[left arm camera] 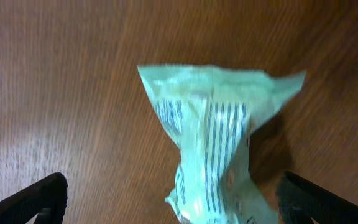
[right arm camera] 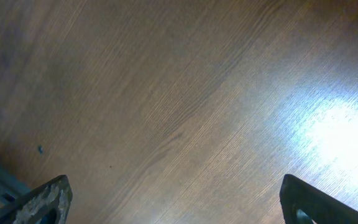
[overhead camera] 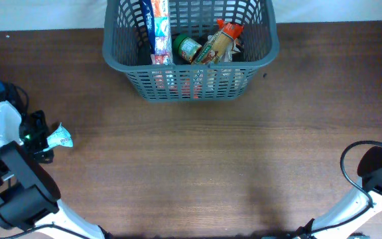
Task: Pack container
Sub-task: 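Close the left gripper on the green tissue packet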
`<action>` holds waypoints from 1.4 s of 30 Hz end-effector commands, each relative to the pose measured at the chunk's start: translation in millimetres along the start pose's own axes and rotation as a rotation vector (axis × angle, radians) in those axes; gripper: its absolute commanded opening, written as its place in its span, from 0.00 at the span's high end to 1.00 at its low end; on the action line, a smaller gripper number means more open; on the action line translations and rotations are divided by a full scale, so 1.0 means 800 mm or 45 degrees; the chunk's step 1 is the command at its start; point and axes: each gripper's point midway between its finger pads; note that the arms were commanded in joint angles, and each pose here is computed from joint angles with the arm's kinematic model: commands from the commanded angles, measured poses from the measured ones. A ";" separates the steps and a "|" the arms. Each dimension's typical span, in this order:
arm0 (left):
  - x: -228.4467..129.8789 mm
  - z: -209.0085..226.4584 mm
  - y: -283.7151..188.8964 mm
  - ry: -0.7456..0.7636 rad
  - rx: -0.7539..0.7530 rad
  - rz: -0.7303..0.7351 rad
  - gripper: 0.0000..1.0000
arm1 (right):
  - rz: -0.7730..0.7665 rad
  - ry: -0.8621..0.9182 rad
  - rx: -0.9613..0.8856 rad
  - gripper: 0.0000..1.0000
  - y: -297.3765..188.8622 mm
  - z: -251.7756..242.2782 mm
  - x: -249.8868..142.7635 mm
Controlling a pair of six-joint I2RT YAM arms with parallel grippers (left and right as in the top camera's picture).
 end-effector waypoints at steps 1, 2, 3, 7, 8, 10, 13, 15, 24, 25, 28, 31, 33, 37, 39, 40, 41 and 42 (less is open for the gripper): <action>0.013 0.004 0.010 -0.044 0.022 -0.031 0.01 | -0.012 0.004 -0.017 0.01 -0.005 -0.005 0.000; 0.014 0.003 0.012 -0.048 0.021 -0.030 0.01 | -0.011 0.004 -0.017 0.01 -0.005 -0.005 0.000; 0.015 0.003 0.014 -0.050 0.023 -0.031 0.01 | -0.012 0.004 -0.017 0.01 -0.005 -0.005 0.000; 0.013 0.005 0.029 -0.046 0.058 -0.024 0.01 | -0.011 0.004 -0.017 0.01 -0.005 -0.005 0.000; 0.012 0.007 0.035 -0.045 0.074 -0.017 0.01 | -0.011 0.004 -0.017 0.01 -0.005 -0.005 0.000; 0.009 0.009 0.044 -0.042 0.099 -0.007 0.01 | -0.012 0.004 -0.017 0.01 -0.005 -0.005 0.000; 0.007 0.011 0.054 -0.038 0.124 0.001 0.01 | -0.011 0.004 -0.017 0.01 -0.005 -0.005 0.000; 0.007 0.011 0.058 -0.038 0.129 0.002 0.01 | -0.011 0.004 -0.017 0.01 -0.005 -0.005 0.000; -0.002 0.014 0.076 -0.033 0.166 0.038 0.01 | -0.012 0.004 -0.017 0.01 -0.005 -0.005 0.000; -0.002 0.014 0.078 -0.032 0.167 0.039 0.01 | -0.012 0.004 -0.017 0.01 -0.005 -0.005 0.000; -0.002 0.013 0.079 -0.031 0.167 0.038 0.01 | -0.012 0.004 -0.017 0.01 -0.005 -0.005 0.000; -0.002 0.013 0.079 -0.031 0.166 0.039 0.01 | -0.012 0.004 -0.017 0.01 -0.005 -0.005 0.000; -0.003 0.013 0.079 -0.031 0.166 0.043 0.01 | -0.011 0.004 -0.017 0.01 -0.005 -0.005 0.000; -0.005 0.014 0.079 -0.031 0.168 0.054 0.19 | -0.012 0.004 -0.017 0.01 -0.005 -0.005 0.000; -0.007 0.013 0.079 -0.032 0.166 0.065 0.41 | -0.012 0.004 -0.017 0.01 -0.005 -0.005 0.000; -0.008 0.013 0.079 -0.033 0.165 0.073 0.52 | -0.012 0.004 -0.017 0.01 -0.005 -0.005 0.000; -0.008 0.013 0.079 -0.033 0.165 0.074 0.64 | -0.011 0.004 -0.017 0.01 -0.005 -0.005 0.000; -0.009 0.013 0.079 -0.032 0.165 0.075 0.73 | -0.012 0.004 -0.017 0.01 -0.005 -0.005 0.000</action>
Point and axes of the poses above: each gripper's point midway between its finger pads, its own y axis out along the fingers, its own z axis along the line the jaws close on, x = y × z, and after that the axes turned 3 degrees about -y, right-handed
